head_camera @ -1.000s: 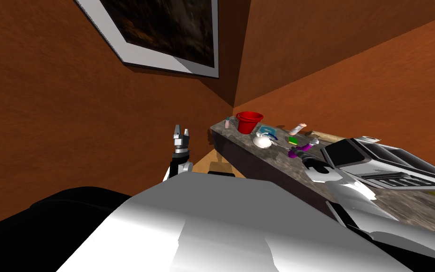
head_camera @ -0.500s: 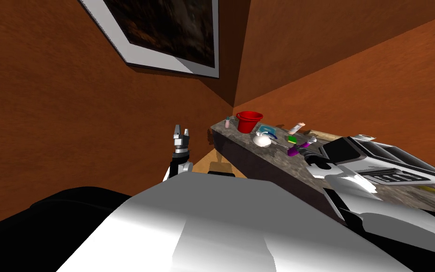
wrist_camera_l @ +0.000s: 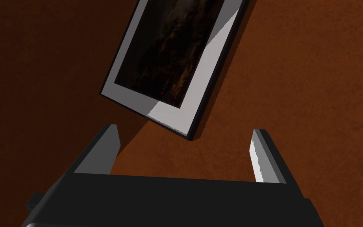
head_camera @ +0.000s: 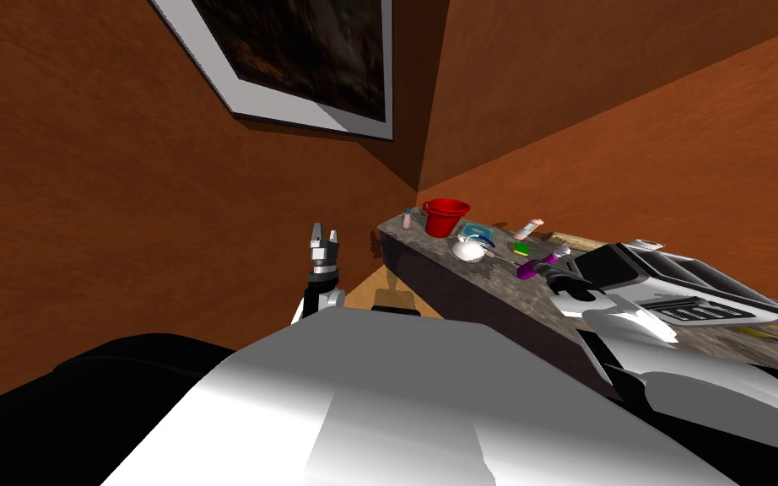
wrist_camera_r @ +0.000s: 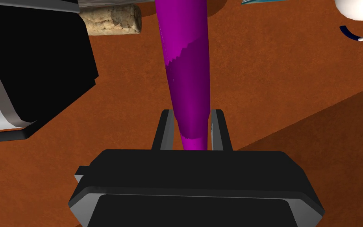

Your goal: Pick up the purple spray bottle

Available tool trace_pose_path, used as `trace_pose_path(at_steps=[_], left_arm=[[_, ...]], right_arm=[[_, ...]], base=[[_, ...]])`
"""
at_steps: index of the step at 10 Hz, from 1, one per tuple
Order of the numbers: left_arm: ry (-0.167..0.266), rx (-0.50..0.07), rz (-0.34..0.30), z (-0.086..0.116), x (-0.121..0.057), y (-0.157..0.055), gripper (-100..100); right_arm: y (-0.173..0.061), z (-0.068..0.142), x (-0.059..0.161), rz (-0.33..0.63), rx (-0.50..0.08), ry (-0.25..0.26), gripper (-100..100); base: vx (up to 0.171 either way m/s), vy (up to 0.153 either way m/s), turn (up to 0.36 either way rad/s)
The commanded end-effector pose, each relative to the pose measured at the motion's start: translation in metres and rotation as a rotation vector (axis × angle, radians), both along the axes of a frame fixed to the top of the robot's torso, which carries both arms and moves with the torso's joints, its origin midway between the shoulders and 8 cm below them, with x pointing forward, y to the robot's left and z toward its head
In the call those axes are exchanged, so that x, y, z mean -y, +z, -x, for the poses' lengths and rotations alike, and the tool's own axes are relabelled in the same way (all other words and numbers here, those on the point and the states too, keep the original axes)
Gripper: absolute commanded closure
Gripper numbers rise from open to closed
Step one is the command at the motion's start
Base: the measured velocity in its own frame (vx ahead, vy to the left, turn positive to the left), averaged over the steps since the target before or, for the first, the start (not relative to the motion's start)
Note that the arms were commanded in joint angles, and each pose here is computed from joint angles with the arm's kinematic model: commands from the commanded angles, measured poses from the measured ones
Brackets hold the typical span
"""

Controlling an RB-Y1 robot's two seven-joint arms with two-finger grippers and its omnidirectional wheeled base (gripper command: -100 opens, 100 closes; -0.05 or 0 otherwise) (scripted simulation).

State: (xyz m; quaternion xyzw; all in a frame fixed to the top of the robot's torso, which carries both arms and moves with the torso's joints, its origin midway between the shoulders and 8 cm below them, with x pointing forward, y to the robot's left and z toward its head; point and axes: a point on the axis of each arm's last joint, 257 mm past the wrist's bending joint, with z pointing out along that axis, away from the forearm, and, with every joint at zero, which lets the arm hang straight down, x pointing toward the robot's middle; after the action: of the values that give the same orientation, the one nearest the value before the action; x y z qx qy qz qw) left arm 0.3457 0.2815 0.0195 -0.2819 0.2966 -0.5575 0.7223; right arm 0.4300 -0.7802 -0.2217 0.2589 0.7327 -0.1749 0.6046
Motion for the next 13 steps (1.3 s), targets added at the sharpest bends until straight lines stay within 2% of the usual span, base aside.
trace_pose_path(at_steps=[1,2,3,4,5,7,8,9,10,12,13], left_arm=[[0.0,0.0,0.0,0.0,0.0,0.0,0],[0.0,0.0,0.0,0.0,0.0,0.0,0],[0.0,0.0,0.0,0.0,0.0,0.0,0],[0.0,0.0,0.0,0.0,0.0,0.0,0],[0.0,0.0,0.0,0.0,0.0,0.0,0],[0.0,0.0,0.0,0.0,0.0,0.0,0],[0.0,0.0,0.0,0.0,0.0,0.0,0],[0.0,0.0,0.0,0.0,0.0,0.0,0],[0.0,0.0,0.0,0.0,0.0,0.0,0],[0.0,0.0,0.0,0.0,0.0,0.0,0],[0.0,0.0,0.0,0.0,0.0,0.0,0]], right_arm=[[0.0,0.0,0.0,0.0,0.0,0.0,100],[0.0,0.0,0.0,0.0,0.0,0.0,100],[0.0,0.0,0.0,0.0,0.0,0.0,0],[-0.025,0.013,-0.003,-0.049,-0.01,-0.038,100],[-0.023,0.013,-0.01,-0.027,-0.015,-0.005,100],[-0.023,0.013,-0.01,-0.027,-0.015,-0.005,100],[-0.046,0.028,-0.014,-0.069,-0.024,-0.039,100],[-0.039,0.025,-0.025,-0.043,-0.019,0.008,100],[-0.053,0.039,-0.027,-0.072,-0.02,-0.024,100],[-0.05,0.041,-0.038,-0.056,-0.021,0.014,100],[-0.068,0.059,-0.037,-0.093,-0.026,-0.035,100]], base=[[0.0,0.0,0.0],[0.0,0.0,0.0],[0.0,0.0,0.0],[0.059,-0.047,0.041],[0.074,-0.05,0.018],[0.016,-0.008,-0.003],[0.051,-0.025,0.046],[0.06,-0.044,0.007],[0.072,-0.062,0.025],[0.048,-0.04,0.013],[0.061,-0.042,0.043]])
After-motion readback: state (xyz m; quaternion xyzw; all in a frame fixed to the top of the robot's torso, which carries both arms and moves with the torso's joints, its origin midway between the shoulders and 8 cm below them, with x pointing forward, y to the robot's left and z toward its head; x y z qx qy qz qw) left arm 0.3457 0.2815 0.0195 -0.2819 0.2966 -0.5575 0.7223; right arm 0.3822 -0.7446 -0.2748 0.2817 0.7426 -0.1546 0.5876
